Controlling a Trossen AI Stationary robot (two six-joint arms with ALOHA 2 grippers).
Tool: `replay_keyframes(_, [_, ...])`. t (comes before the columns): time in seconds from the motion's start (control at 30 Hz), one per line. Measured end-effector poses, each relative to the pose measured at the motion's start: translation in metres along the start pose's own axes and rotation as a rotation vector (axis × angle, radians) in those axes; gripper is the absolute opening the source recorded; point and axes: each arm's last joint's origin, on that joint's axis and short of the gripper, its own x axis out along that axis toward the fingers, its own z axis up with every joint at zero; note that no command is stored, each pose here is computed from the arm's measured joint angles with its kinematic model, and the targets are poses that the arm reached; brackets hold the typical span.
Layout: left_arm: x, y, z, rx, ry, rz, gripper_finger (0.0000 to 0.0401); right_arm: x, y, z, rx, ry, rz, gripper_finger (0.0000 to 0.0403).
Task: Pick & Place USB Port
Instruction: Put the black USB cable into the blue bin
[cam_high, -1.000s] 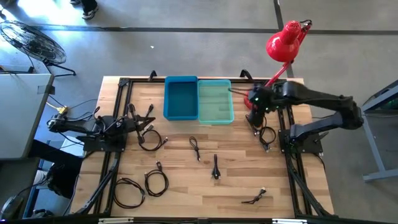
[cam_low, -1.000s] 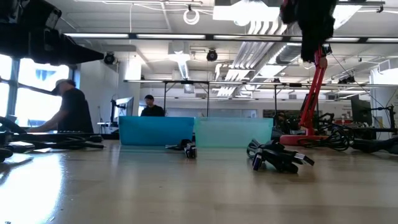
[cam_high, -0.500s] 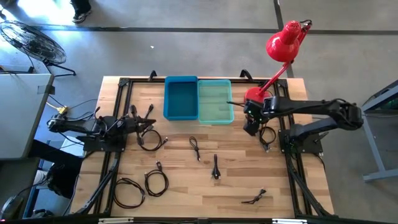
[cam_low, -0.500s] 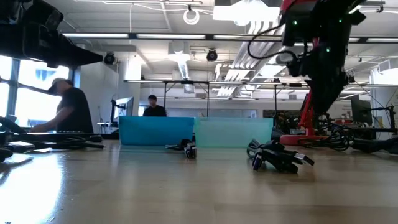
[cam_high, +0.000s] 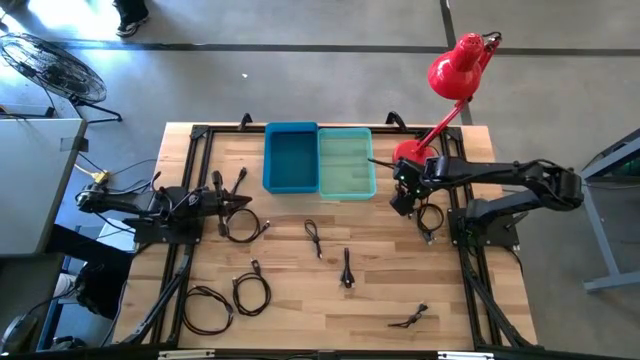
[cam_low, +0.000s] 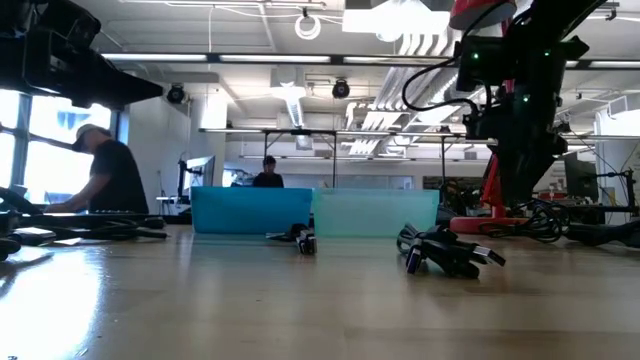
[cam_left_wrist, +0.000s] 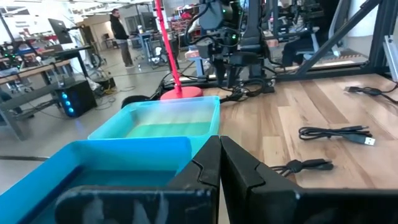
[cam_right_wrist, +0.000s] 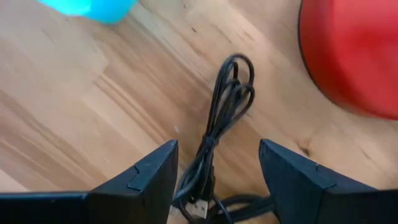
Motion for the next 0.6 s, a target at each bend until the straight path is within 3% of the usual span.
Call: replay_keyframes(0.6, [0.000,-0.002,0.000,0.000,-0.009,-0.066,0.0001,0.042,0.004,0.006,-0.002,0.158,-0.090,0.0216])
